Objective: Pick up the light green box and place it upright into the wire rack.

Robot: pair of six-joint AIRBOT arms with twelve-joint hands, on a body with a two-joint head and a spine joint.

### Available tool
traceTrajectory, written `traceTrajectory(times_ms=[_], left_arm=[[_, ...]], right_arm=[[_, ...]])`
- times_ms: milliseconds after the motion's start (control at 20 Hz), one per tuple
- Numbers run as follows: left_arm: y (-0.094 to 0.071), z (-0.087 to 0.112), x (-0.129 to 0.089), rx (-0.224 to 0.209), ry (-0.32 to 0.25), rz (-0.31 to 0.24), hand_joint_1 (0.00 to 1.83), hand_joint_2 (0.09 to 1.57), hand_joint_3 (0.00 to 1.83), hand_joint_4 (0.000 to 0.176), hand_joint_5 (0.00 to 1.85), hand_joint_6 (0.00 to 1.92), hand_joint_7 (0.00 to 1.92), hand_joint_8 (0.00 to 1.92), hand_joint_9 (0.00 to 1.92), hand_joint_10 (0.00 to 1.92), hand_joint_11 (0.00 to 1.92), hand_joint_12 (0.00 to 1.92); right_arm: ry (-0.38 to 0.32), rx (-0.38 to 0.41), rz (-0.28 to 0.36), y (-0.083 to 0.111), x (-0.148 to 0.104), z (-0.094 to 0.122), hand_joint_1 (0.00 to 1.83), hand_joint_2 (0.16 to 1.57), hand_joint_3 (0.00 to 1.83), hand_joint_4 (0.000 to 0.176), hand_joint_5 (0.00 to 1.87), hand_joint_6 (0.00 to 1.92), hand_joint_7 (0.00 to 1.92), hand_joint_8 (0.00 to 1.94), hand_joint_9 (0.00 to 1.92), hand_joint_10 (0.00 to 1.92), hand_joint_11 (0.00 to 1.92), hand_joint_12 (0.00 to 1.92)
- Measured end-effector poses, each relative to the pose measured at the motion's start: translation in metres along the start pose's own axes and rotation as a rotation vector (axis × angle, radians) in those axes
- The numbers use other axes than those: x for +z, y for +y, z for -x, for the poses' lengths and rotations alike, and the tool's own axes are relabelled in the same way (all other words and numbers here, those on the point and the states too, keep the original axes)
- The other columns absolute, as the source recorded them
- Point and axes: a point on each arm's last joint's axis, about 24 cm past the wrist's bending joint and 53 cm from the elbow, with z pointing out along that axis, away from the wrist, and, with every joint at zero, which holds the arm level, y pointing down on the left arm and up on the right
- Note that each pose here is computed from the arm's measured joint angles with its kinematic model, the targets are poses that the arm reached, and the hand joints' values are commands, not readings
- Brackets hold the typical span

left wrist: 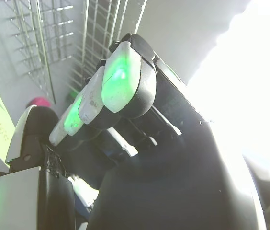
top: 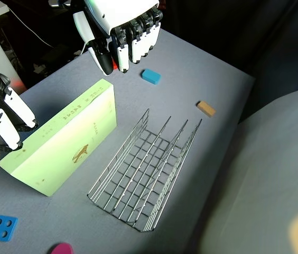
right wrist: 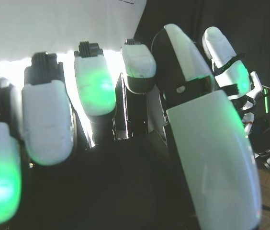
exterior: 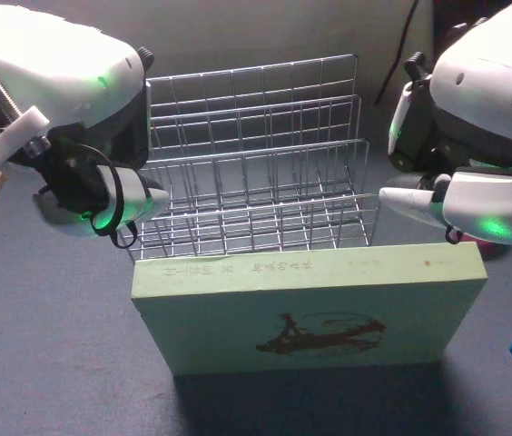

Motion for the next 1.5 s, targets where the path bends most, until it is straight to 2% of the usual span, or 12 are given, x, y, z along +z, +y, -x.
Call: traceTrajectory(times_ms=[50, 150, 400, 600, 700, 900, 1050, 1250, 1350, 1500], left_arm=[[0.001, -0.001, 0.000, 0.000, 0.003, 0.006, 0.13, 1.20, 0.01, 0.107, 0.21, 0.01, 0.14, 0.00, 0.13, 0.00, 0.00, 0.51], [0.000, -0.001, -0.001, 0.000, 0.003, 0.002, 0.13, 1.20, 0.01, 0.107, 0.21, 0.01, 0.14, 0.00, 0.13, 0.00, 0.00, 0.51], [0.000, 0.001, -0.001, 0.004, -0.001, 0.003, 0.13, 1.20, 0.01, 0.107, 0.21, 0.00, 0.14, 0.00, 0.13, 0.00, 0.00, 0.54], [0.000, 0.001, -0.001, 0.008, -0.001, 0.003, 0.13, 1.20, 0.00, 0.107, 0.22, 0.01, 0.14, 0.00, 0.15, 0.01, 0.00, 0.54], [0.001, 0.002, -0.001, 0.012, -0.003, 0.006, 0.13, 1.20, 0.00, 0.106, 0.23, 0.01, 0.14, 0.00, 0.15, 0.01, 0.00, 0.54], [0.008, 0.004, -0.001, 0.015, -0.008, 0.020, 0.13, 1.21, 0.00, 0.107, 0.23, 0.00, 0.15, 0.00, 0.13, 0.00, 0.00, 0.49], [0.026, 0.011, 0.000, 0.010, -0.021, 0.053, 0.13, 1.21, 0.00, 0.107, 0.23, 0.00, 0.14, 0.00, 0.13, 0.00, 0.00, 0.49], [0.044, 0.019, 0.004, 0.017, -0.036, 0.080, 0.13, 1.21, 0.00, 0.107, 0.23, 0.00, 0.15, 0.00, 0.13, 0.00, 0.00, 0.48], [0.047, 0.021, 0.003, 0.023, -0.040, 0.076, 0.13, 1.21, 0.00, 0.107, 0.23, 0.00, 0.15, 0.00, 0.13, 0.00, 0.00, 0.48], [0.062, 0.026, 0.003, 0.023, -0.050, 0.102, 0.14, 1.21, 0.00, 0.108, 0.23, 0.00, 0.15, 0.00, 0.13, 0.00, 0.00, 0.46]], right_arm=[[-0.004, 0.021, -0.011, -0.002, 0.000, 0.001, 0.00, 1.05, 0.01, 0.039, 0.10, 0.00, 0.15, 0.00, 0.10, 0.00, 0.00, 0.57], [-0.005, 0.042, -0.015, -0.003, 0.000, 0.001, 0.00, 1.05, 0.01, 0.039, 0.10, 0.00, 0.15, 0.00, 0.10, 0.00, 0.00, 0.57], [-0.010, 0.047, -0.021, -0.003, -0.001, 0.001, 0.00, 1.06, 0.01, 0.039, 0.11, 0.00, 0.15, 0.00, 0.11, 0.01, 0.00, 0.57], [-0.015, 0.085, -0.002, 0.010, -0.002, 0.002, 0.03, 1.06, 0.01, 0.033, 0.10, 0.00, 0.14, 0.00, 0.11, 0.00, 0.00, 0.57], [-0.019, 0.103, 0.003, 0.020, 0.003, 0.004, 0.14, 1.05, 0.00, 0.028, 0.09, 0.00, 0.14, 0.00, 0.10, 0.00, 0.00, 0.57], [0.056, 0.040, -0.037, 0.035, 0.017, -0.029, 0.49, 0.97, 0.00, 0.025, 0.08, 0.01, 0.13, 0.00, 0.10, 0.00, 0.00, 0.56], [0.123, 0.070, -0.070, 0.034, 0.027, -0.047, 0.73, 0.95, 0.00, 0.026, 0.11, 0.01, 0.15, 0.00, 0.10, 0.00, 0.00, 0.53], [0.211, 0.110, -0.146, 0.023, 0.038, -0.068, 0.80, 0.97, 0.00, 0.028, 0.12, 0.00, 0.12, 0.00, 0.08, 0.00, 0.00, 0.45], [0.253, 0.142, -0.156, 0.024, 0.042, -0.077, 0.81, 0.97, 0.00, 0.028, 0.12, 0.00, 0.12, 0.00, 0.08, 0.00, 0.00, 0.44], [0.291, 0.144, -0.158, 0.026, 0.045, -0.085, 0.82, 0.96, 0.00, 0.030, 0.12, 0.00, 0.12, 0.00, 0.08, 0.00, 0.00, 0.44]])
